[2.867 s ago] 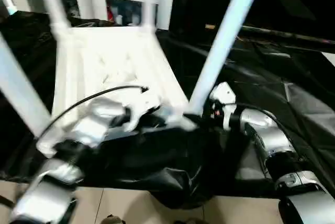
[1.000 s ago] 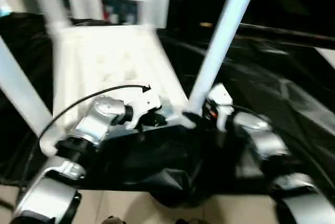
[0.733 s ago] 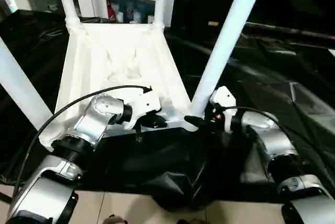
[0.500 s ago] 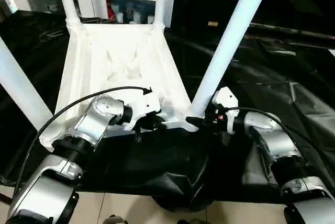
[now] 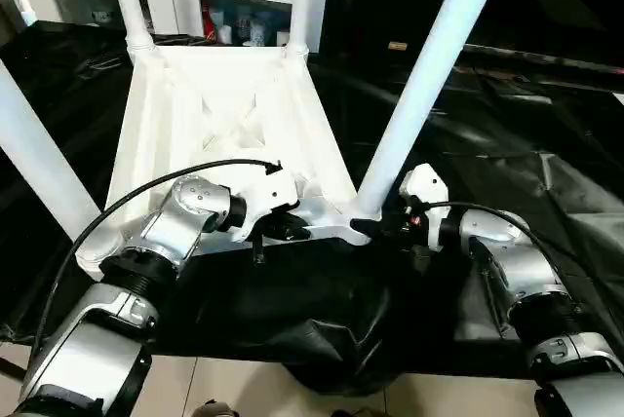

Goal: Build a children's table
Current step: Rotate leg to tighten

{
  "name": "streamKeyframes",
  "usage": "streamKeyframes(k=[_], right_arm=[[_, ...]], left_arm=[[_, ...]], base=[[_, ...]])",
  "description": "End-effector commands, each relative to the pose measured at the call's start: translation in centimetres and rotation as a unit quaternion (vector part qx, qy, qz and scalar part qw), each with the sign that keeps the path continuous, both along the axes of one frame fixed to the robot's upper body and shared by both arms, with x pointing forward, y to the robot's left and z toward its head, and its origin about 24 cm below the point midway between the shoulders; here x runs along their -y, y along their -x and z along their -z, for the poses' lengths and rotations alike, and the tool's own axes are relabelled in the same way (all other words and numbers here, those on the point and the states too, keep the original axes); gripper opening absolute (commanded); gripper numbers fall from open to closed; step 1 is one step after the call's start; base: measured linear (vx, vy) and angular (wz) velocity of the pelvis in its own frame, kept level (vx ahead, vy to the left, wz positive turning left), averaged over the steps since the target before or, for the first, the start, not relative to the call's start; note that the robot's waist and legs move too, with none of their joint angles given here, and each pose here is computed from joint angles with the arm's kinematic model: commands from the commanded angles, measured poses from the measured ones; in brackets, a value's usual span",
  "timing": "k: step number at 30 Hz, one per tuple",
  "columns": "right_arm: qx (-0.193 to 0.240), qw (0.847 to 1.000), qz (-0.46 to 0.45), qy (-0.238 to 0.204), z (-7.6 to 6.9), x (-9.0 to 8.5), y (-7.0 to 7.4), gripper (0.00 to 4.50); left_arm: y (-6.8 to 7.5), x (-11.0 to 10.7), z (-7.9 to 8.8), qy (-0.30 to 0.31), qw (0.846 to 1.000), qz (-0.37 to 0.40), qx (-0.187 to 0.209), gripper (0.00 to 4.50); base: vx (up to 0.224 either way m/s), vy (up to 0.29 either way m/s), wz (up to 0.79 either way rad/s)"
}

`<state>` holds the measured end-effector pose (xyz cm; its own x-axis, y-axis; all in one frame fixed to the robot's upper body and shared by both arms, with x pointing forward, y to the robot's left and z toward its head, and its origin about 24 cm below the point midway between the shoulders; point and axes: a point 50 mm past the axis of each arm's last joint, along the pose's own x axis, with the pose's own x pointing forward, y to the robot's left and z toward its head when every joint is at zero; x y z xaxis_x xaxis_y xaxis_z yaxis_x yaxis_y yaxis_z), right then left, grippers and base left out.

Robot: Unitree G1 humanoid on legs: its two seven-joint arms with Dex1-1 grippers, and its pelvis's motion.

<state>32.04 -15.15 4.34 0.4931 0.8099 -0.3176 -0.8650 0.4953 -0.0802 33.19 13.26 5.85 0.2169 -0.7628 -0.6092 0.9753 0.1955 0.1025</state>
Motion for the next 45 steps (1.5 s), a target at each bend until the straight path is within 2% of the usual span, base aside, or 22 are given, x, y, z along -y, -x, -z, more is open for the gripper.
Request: streamKeyframes(k=[1, 12, 15, 20, 27, 32, 34, 37, 38, 45], right_arm=[[-0.012, 1.0, 0.013, 0.019, 0.64, 0.53, 0.04, 3.13], [-0.011, 0.999, 0.014, 0.031, 1.32, -0.03, 0.01, 3.13], [-0.025, 0.999, 0.035, 0.007, 1.13, 0.1, -0.39, 3.52], [-0.011, 0.999, 0.036, 0.025, 1.08, 0.19, -0.49, 3.59], [-0.021, 0.998, 0.047, -0.02, 0.75, 0.13, -0.74, 3.59], [-0.029, 0.998, 0.043, -0.038, 0.79, 0.0, -0.62, 3.59], [-0.041, 0.997, 0.04, -0.056, 0.91, -0.16, -0.46, 3.34], [-0.047, 0.996, 0.038, -0.064, 1.06, -0.22, -0.36, 3.18], [-0.05, 0.996, 0.038, -0.065, 1.17, -0.23, -0.32, 2.96], [-0.064, 0.995, 0.032, -0.071, 1.55, -0.34, -0.18, 2.74]], left_arm=[[0.99, -1.04, 2.51, -0.029, 0.998, -0.022, -0.052, 0.04], [1.1, -1.05, 2.74, -0.033, 0.998, -0.023, -0.049, 0.04], [1.07, -1.09, 2.72, -0.033, 0.998, -0.025, -0.047, 0.0], [1.04, -1.13, 2.7, -0.032, 0.998, -0.028, -0.045, 0.0], [1.1, -1.12, 2.64, -0.026, 0.998, -0.026, -0.051, 0.0], [1.16, -1.16, 2.66, -0.026, 0.998, -0.025, -0.053, 0.0], [1.22, -1.18, 2.69, -0.026, 0.998, -0.024, -0.054, 0.0], [1.25, -1.2, 2.71, -0.027, 0.998, -0.024, -0.055, 0.0], [1.26, -1.22, 2.72, -0.027, 0.998, -0.024, -0.055, 0.0], [1.39, -1.39, 2.85, -0.03, 0.998, -0.024, -0.059, 0.0]], base=[[0.0, 0.0, 0.0], [0.0, 0.0, 0.0], [0.0, 0.0, 0.0], [0.0, 0.0, 0.0], [0.0, 0.0, 0.0], [0.0, 0.0, 0.0], [0.0, 0.0, 0.0], [0.0, 0.0, 0.0], [0.0, 0.0, 0.0], [0.0, 0.0, 0.0]])
